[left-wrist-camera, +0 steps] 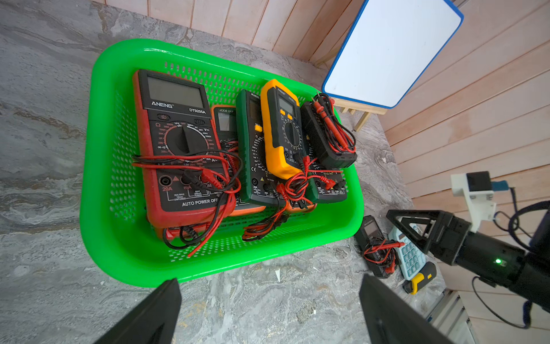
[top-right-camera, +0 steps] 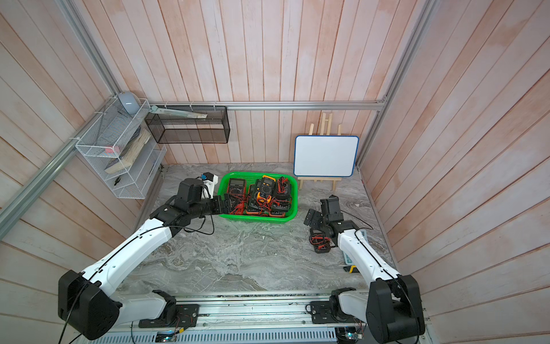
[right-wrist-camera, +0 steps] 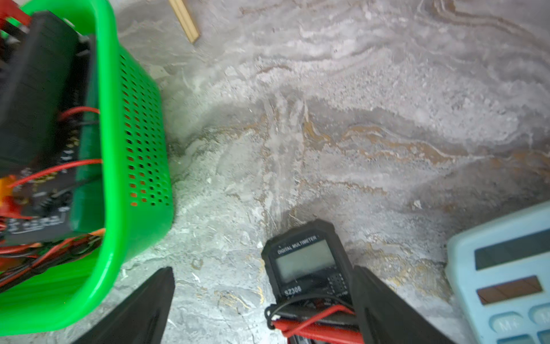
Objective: Put the multimeter into the basket
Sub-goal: Pick up the multimeter from the center of the board.
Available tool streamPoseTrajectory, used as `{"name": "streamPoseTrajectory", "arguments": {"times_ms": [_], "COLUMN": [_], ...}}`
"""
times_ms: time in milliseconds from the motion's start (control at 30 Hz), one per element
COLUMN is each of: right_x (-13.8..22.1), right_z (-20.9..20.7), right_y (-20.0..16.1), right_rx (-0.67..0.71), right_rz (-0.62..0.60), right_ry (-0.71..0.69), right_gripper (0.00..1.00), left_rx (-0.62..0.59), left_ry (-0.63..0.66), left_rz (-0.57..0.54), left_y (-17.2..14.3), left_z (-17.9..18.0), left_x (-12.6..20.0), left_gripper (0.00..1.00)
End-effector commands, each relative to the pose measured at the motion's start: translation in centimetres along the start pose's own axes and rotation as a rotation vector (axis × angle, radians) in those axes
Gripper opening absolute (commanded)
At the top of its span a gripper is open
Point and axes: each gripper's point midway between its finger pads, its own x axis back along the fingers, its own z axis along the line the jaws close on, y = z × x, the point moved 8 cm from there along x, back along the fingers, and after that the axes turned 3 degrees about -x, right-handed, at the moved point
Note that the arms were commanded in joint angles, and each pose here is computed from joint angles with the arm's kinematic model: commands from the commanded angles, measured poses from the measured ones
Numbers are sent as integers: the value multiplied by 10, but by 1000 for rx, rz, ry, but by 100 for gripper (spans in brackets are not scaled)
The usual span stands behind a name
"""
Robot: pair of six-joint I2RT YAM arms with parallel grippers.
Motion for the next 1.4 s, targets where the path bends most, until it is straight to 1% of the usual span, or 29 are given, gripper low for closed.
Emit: {"name": "streamPoseTrajectory", "arguments": {"times_ms": [0,233,400,633,867,1133,1233,1367], "right_x": [-5,-19,-23,-21,-29,-42,-48,-51], "right_z": [-13,-25,-26,-13,-14,-20,-20,-18], "right_y": [-8,-27,-35,-41,-47,-53,-53,-53], "right_rx": [-41,-47,-50,-42,-36,5,23,35], "right_rz": [4,68,103,126,137,169,184,200], "right_ry": [-27,-47,-22,27,-33,-92,-106,-104], "right_gripper": [98,98,98,98,98,98,95,82], "left_rx": [-20,-19,-17,-13,-8,-9,-6,-2], "left_ry": [2,0,-1,-5,-11,-9,-8,-8], "left_rz": [-14,-4,1,4,13,15,13,8], "left_y": [8,7,6,5,3,1,1,1], "left_z": [-2,-2,-1,-1,0,2,3,3], "left_x": [2,0,-2,-5,-9,-10,-10,-9], "left_gripper": [100,100,100,100,100,100,100,100]}}
